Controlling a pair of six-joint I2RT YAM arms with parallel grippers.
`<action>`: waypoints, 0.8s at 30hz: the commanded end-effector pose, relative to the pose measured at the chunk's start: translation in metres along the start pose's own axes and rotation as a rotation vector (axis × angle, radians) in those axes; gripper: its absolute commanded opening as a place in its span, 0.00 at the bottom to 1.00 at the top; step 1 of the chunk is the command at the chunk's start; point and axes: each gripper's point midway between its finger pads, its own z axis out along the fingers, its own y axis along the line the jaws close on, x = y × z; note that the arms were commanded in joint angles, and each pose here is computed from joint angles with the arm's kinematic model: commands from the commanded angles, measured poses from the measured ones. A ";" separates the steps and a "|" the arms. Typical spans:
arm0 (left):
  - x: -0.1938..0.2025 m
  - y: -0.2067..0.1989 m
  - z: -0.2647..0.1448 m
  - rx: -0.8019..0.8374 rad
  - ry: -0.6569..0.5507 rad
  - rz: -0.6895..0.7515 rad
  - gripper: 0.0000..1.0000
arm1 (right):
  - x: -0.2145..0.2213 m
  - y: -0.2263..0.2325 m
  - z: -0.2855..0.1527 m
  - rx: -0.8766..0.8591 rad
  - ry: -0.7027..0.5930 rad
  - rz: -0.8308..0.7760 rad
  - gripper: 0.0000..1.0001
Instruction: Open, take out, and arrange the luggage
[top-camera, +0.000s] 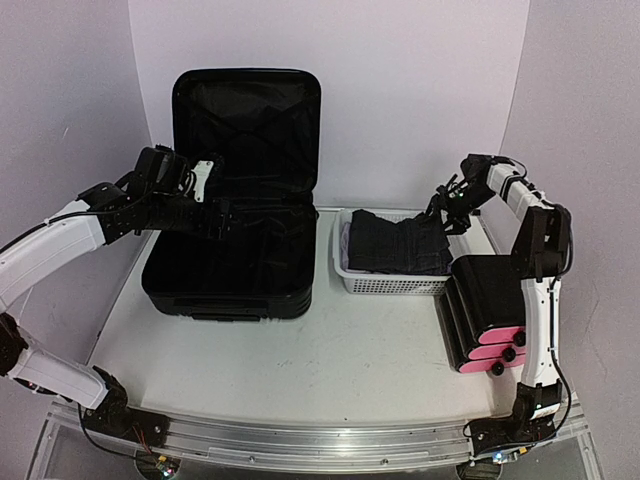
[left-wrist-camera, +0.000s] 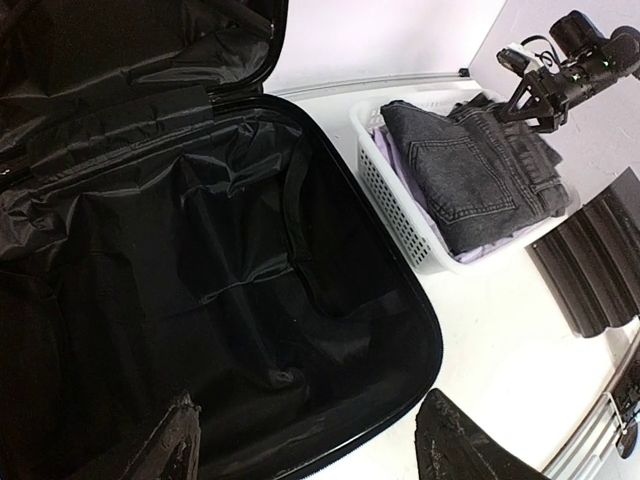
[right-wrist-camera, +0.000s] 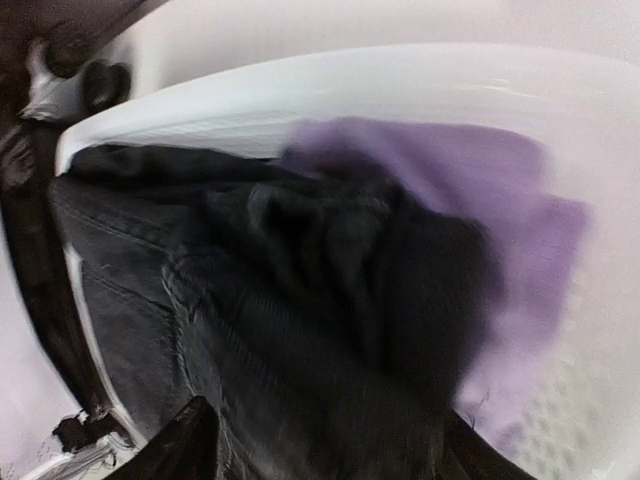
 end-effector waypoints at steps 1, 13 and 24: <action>-0.029 -0.010 -0.007 0.037 -0.086 0.000 0.74 | -0.004 -0.015 -0.060 0.284 -0.086 -0.111 0.71; -0.030 -0.013 0.002 0.050 -0.073 -0.011 0.74 | 0.088 0.052 -0.051 0.362 0.059 -0.294 0.70; -0.032 -0.016 -0.003 0.069 -0.083 -0.016 0.74 | 0.102 0.030 0.009 0.319 0.145 -0.251 0.37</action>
